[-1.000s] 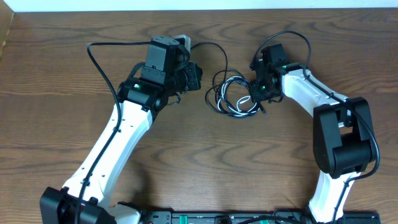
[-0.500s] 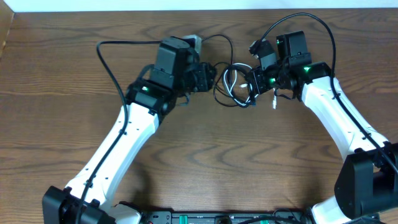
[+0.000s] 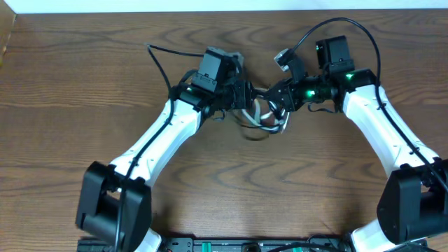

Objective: Untangle cables

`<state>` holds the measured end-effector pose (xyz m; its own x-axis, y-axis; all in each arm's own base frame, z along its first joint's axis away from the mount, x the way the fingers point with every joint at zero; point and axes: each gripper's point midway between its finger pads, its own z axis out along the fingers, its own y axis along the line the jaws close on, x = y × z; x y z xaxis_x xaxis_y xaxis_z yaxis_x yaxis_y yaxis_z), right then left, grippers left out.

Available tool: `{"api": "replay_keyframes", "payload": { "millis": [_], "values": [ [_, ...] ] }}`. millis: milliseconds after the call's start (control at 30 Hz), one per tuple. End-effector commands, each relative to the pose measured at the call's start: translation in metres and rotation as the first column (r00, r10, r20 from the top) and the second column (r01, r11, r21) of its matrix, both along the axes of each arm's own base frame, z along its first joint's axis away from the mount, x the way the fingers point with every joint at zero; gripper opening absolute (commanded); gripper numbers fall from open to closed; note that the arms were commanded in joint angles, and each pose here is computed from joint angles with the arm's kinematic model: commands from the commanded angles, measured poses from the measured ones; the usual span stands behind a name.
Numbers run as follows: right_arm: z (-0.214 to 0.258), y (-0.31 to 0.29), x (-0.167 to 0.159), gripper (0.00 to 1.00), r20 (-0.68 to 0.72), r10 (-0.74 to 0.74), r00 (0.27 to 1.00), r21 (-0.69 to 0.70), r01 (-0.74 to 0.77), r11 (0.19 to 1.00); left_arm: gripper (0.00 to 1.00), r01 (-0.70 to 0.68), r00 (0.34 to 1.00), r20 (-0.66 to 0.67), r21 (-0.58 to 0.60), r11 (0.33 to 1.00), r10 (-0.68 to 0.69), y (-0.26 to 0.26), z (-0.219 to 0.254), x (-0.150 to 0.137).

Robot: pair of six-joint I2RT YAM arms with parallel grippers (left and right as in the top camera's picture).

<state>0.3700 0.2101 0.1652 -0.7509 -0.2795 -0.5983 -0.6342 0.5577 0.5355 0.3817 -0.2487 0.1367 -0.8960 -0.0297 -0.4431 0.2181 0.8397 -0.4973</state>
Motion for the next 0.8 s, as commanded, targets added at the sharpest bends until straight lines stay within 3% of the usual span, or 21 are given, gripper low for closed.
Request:
{"api": "replay_keyframes", "payload": {
  "millis": [0,400,533,633,667,733,767],
  "values": [
    [0.017,0.011,-0.009,0.01,0.011,0.069,0.998,0.093,-0.070,0.993,0.54,0.031,0.999,-0.028,0.004,1.000,-0.031,-0.004,-0.014,0.001],
    [0.028,0.016,-0.015,0.01,0.005,0.108,0.994,0.169,-0.107,0.980,0.54,-0.001,1.000,-0.011,0.047,0.999,0.002,0.000,-0.031,0.013],
    [0.029,0.004,-0.006,0.01,-0.026,0.055,0.998,0.178,-0.049,0.983,0.54,-0.001,1.000,-0.011,0.047,0.999,0.002,0.000,-0.031,0.013],
    [0.006,-0.030,0.017,0.01,-0.111,-0.161,0.981,0.039,0.166,0.985,0.55,-0.001,1.000,-0.012,0.047,0.999,0.002,0.000,-0.031,0.013],
    [-0.010,-0.051,0.027,0.01,-0.128,-0.292,0.948,-0.072,0.285,0.956,0.55,-0.001,1.000,-0.012,0.047,0.999,0.002,0.000,-0.031,0.013],
    [-0.023,-0.070,0.033,0.07,-0.097,-0.370,0.924,-0.178,0.350,0.920,0.54,-0.001,1.000,-0.015,0.048,0.999,0.002,0.000,-0.031,0.012],
    [-0.030,-0.078,0.035,0.15,-0.079,-0.401,0.913,-0.230,0.375,0.898,0.54,-0.001,1.000,-0.019,0.050,0.999,0.002,0.001,-0.032,0.012]
  ]
}}
